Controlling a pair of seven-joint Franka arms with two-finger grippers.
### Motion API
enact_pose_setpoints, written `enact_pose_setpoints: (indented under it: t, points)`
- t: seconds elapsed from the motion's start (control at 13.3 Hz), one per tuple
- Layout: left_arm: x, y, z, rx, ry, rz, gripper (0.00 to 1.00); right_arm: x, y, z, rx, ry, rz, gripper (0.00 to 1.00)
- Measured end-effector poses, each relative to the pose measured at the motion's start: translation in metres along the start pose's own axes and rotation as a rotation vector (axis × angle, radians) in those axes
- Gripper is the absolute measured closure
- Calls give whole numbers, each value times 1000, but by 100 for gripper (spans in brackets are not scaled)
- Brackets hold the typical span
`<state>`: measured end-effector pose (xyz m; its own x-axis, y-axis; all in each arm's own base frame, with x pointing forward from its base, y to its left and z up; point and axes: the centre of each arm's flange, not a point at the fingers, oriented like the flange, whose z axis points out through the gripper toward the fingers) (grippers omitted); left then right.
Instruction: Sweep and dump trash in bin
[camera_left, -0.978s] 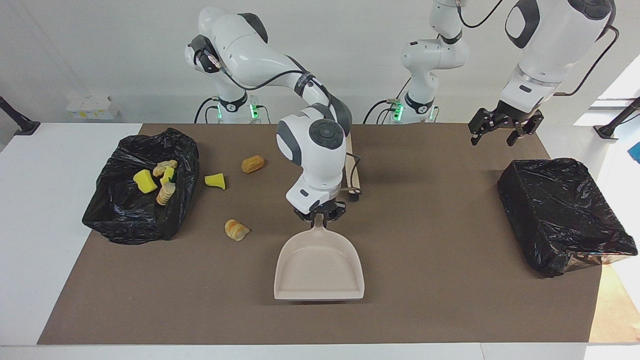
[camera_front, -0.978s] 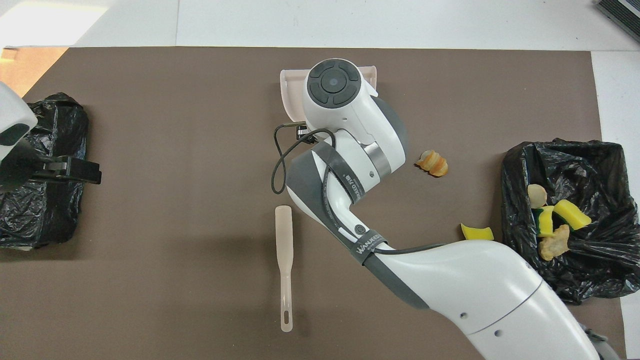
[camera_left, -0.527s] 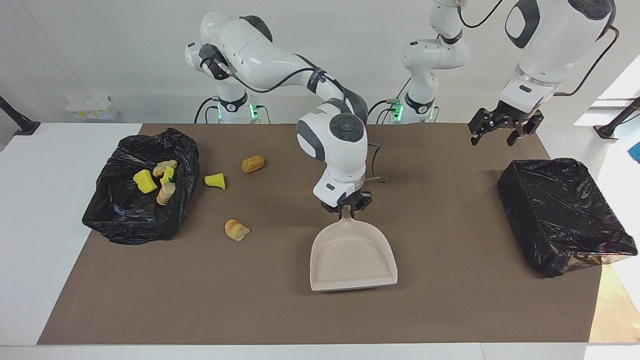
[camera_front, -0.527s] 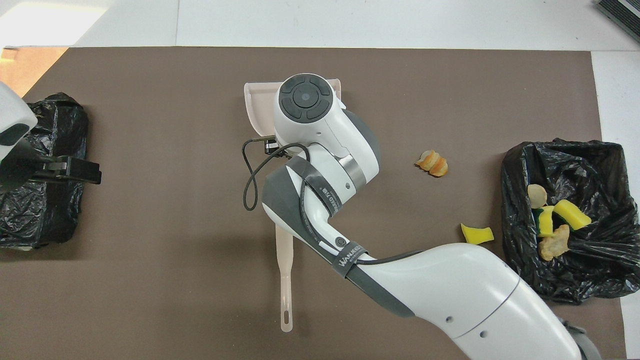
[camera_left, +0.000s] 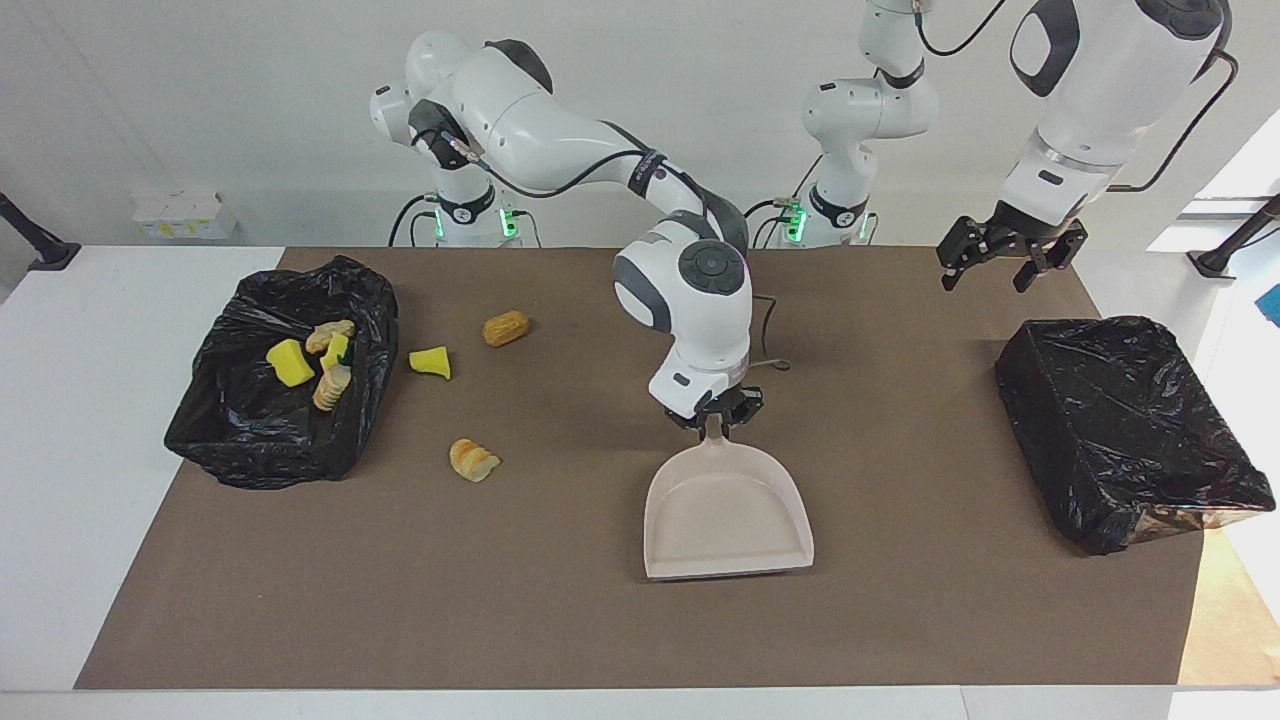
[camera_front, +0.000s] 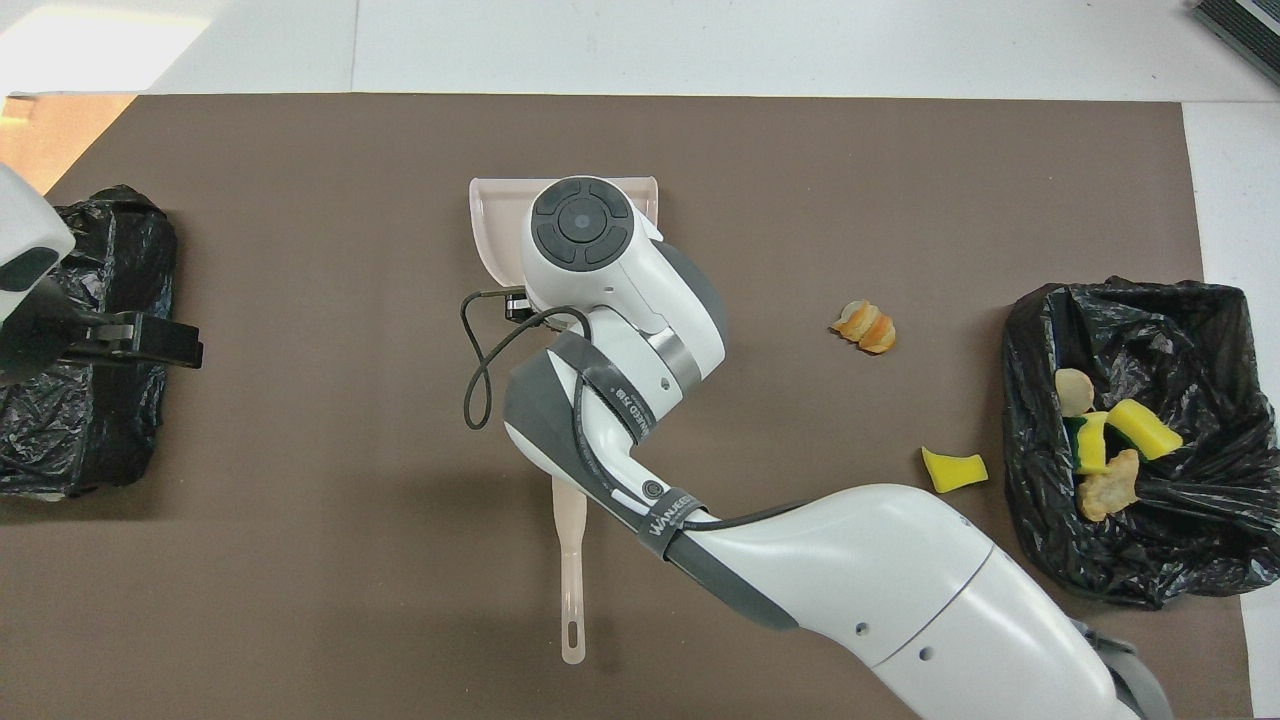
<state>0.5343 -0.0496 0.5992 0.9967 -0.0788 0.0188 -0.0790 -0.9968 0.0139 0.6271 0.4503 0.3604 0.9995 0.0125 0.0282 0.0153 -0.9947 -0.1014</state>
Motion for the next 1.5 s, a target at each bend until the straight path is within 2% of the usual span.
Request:
enact_pose_setpoints:
  t: [0.6,0.83,1.05,1.2,1.35,1.43,1.5]
  points:
    - [0,0,0,0,0,0,0,1,1,1,30,-26,51,67]
    - [0,0,0,0,0,0,0,1,1,1,30,-26,53,56]
    - [0,0,0,0,0,0,0,1,1,-1,32,-24,56,52]
    - [0,0,0,0,0,0,0,10,10,-12,48,-15,104,33]
    - [0,0,0,0,0,0,0,10,16,-39,62,-11,114,32]
    - [0,0,0,0,0,0,0,-2,9,-51,56,-11,95,27]
    - [0,0,0,0,0,0,0,-16,-2,-60,61,-17,77,15]
